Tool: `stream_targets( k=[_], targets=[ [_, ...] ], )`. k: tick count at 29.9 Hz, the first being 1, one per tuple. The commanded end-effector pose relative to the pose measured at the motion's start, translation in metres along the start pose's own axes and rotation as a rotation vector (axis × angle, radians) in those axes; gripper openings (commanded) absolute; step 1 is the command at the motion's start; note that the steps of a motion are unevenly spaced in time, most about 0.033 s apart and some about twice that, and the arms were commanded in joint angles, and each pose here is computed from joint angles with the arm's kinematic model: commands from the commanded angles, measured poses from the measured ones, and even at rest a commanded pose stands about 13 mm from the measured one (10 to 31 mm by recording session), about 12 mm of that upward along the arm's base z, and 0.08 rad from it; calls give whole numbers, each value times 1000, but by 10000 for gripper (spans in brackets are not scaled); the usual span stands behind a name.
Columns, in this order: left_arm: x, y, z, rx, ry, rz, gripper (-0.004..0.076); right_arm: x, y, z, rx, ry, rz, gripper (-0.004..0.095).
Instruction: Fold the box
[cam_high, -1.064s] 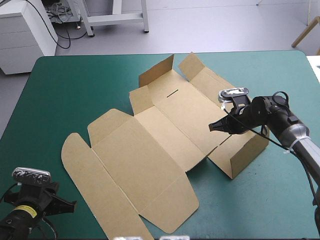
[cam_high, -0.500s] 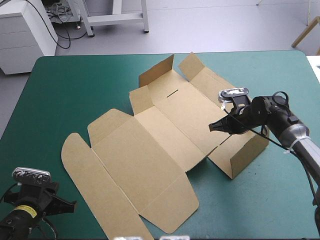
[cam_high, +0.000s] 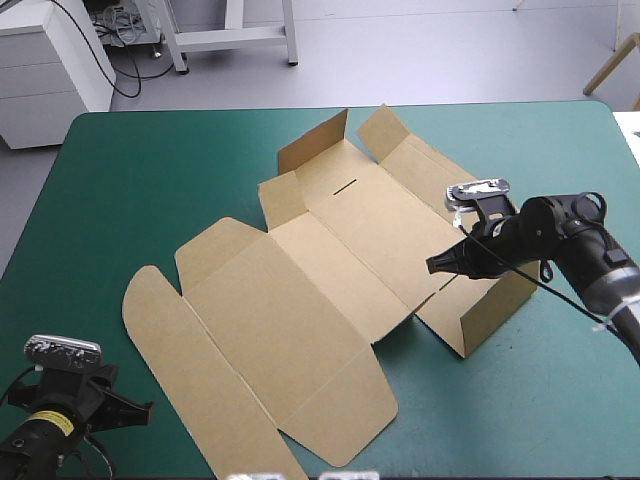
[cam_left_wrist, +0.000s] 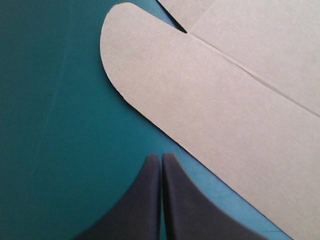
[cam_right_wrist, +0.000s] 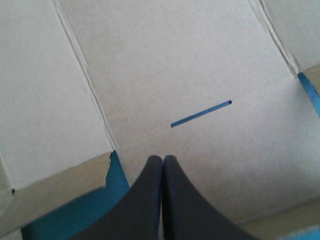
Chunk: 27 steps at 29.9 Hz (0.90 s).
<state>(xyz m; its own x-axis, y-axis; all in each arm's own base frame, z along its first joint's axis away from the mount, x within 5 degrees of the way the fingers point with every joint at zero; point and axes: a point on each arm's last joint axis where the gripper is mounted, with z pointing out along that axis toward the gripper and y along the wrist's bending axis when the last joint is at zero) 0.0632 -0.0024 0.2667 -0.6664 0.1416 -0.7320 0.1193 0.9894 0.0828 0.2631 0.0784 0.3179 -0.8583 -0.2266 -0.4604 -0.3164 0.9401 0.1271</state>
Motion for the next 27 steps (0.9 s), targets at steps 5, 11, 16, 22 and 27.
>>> stream_targets(
  k=[5, 11, 16, 22, 27],
  targets=[
    [-13, 1, -6, 0, -77, -6, -10, 19, 11, -62, -14, -70, -37, -19],
    [-13, 1, -6, 0, -77, -6, -10, 46, 20, -100, -40, -107, -52, -19],
    [-13, 1, -6, 0, -79, -6, -10, 65, 37, -135, -165, -237, -48, -19],
    [-14, 1, -6, 0, -81, -6, -10, 88, 41, -150, -183, -298, -49, -19],
    [-14, 1, -6, 0, -81, -6, -10, 102, 38, -132, -182, -240, -35, -19]
  ],
)
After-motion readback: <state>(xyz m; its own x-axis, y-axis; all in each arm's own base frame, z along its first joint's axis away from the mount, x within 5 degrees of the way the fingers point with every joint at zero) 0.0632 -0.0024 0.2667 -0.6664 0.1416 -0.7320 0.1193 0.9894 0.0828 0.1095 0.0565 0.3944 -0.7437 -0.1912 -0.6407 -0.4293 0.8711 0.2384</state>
